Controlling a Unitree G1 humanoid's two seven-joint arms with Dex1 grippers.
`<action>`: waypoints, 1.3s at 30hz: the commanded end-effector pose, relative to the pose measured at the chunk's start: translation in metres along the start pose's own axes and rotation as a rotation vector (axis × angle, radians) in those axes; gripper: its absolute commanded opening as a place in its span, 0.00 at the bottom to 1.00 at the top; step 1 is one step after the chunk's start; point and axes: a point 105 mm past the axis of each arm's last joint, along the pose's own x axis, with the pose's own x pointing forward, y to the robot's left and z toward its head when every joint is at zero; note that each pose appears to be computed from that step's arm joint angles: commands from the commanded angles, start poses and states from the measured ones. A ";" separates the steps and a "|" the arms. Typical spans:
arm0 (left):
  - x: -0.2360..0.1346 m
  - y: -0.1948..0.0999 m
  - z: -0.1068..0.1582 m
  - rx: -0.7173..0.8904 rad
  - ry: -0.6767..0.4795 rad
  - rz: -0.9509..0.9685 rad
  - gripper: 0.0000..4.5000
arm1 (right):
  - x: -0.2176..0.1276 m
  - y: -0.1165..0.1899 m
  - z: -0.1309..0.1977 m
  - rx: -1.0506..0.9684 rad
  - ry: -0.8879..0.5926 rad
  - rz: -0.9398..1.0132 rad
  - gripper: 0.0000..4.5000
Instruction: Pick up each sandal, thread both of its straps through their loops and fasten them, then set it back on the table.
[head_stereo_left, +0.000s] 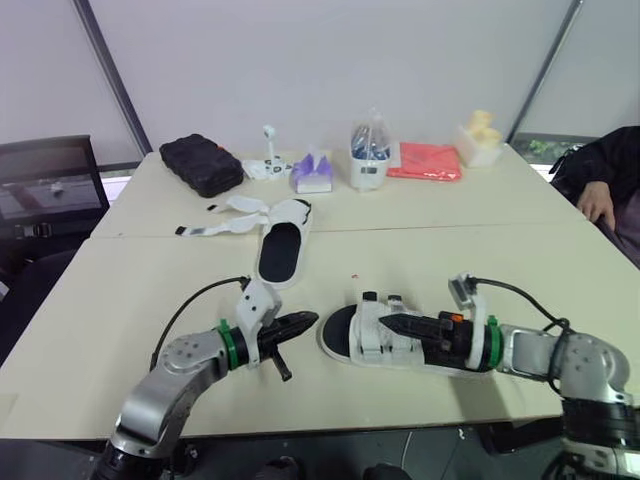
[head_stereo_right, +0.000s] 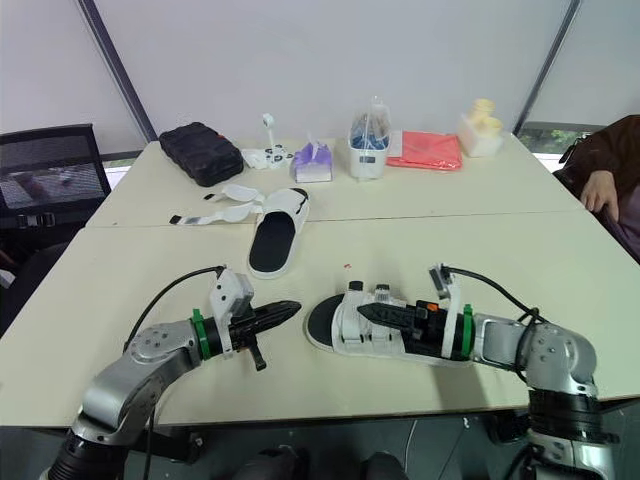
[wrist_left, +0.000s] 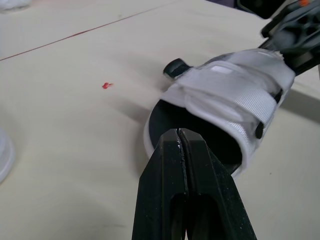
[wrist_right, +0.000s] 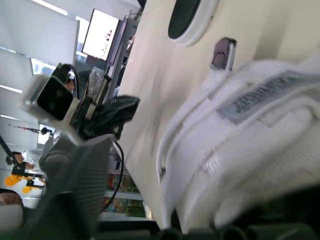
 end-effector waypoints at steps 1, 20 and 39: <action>-0.001 -0.001 0.010 0.025 -0.034 0.008 0.00 | -0.001 0.007 0.015 -0.034 -0.068 0.018 0.48; 0.020 0.008 0.013 0.034 -0.072 -0.012 0.00 | -0.071 -0.047 0.178 0.142 -1.175 -0.526 0.01; 0.025 0.010 0.025 0.050 -0.092 0.009 0.00 | -0.078 -0.089 0.167 0.135 -1.236 -0.756 0.98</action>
